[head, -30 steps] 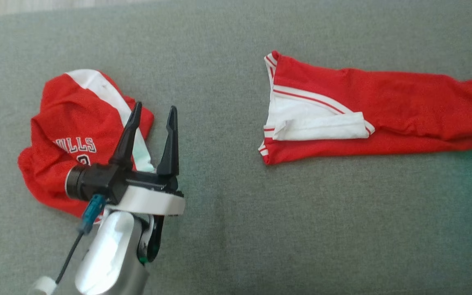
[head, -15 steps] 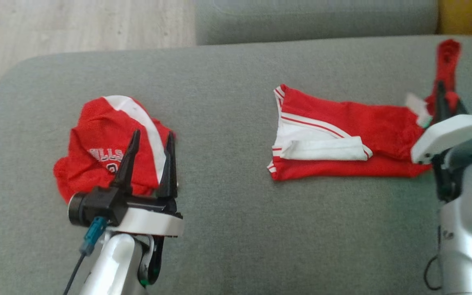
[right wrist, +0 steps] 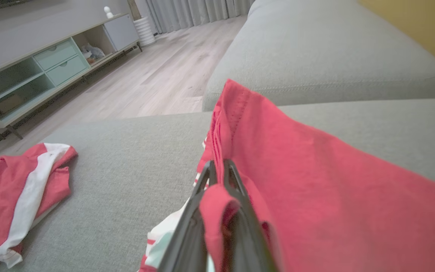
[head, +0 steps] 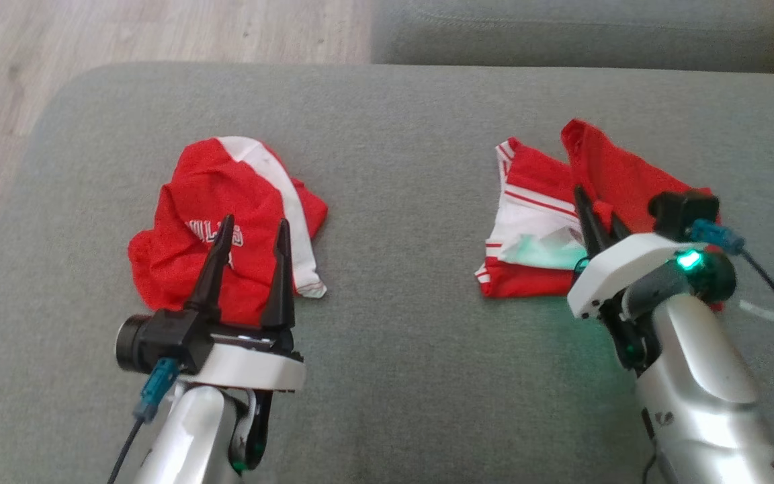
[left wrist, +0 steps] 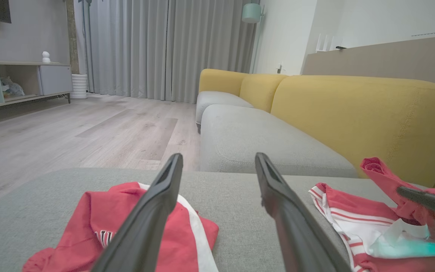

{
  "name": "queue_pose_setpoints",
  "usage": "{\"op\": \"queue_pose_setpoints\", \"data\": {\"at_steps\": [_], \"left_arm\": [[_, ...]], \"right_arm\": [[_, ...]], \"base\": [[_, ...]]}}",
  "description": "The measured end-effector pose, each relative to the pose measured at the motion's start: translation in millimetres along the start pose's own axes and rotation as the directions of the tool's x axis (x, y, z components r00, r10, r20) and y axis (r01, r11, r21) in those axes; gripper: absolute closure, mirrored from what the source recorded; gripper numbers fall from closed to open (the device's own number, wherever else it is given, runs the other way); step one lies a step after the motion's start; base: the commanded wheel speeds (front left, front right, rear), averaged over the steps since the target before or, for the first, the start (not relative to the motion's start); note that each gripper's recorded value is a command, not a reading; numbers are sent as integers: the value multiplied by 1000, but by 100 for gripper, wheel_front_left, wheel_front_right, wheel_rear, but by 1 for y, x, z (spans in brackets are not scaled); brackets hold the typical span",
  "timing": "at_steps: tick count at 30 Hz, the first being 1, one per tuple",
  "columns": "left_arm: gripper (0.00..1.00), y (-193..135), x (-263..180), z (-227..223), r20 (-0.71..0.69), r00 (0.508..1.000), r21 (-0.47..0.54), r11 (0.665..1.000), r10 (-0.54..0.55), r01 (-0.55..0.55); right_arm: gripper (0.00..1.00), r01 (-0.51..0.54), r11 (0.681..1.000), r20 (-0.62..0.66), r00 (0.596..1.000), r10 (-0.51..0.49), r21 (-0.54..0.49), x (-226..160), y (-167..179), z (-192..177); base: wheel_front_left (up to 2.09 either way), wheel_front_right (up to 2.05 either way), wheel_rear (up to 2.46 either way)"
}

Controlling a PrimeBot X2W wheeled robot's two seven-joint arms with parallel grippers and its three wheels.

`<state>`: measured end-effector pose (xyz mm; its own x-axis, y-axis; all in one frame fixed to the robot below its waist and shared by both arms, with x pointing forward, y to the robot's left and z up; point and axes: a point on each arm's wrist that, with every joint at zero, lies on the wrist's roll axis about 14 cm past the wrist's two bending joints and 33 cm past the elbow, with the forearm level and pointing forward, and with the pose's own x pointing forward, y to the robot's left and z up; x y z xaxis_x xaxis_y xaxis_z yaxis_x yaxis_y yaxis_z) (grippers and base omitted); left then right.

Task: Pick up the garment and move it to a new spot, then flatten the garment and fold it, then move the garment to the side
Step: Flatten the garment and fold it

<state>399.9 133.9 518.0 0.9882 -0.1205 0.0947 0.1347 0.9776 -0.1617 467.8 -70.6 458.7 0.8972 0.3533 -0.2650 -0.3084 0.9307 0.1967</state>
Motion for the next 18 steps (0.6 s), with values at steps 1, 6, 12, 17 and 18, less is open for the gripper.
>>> {"op": "queue_pose_setpoints", "data": {"at_steps": [1,6,12,17,18], "left_arm": [[0,1,-1,-1,-4,1000,1,1000,4,-4],[0,7,-4,-2,-11,1000,9,1000,18,-18],[0,10,-7,-1,-10,999,5,999,32,-32],[0,9,-7,-2,-12,999,7,999,33,-33],[0,8,-7,-2,-13,999,6,999,31,-31]], "right_arm": [[100,-10,1000,-13,1000,10,3,2,3,-7],[100,-41,999,-62,997,43,26,10,16,-33],[100,-74,997,-82,994,75,21,16,28,-44],[0,-113,993,-94,989,116,36,16,41,-50],[0,-123,991,-91,988,127,53,15,45,-50]], "base": [[0,0,0],[0,0,0],[0,0,0],[0,0,0],[0,0,0]]}}
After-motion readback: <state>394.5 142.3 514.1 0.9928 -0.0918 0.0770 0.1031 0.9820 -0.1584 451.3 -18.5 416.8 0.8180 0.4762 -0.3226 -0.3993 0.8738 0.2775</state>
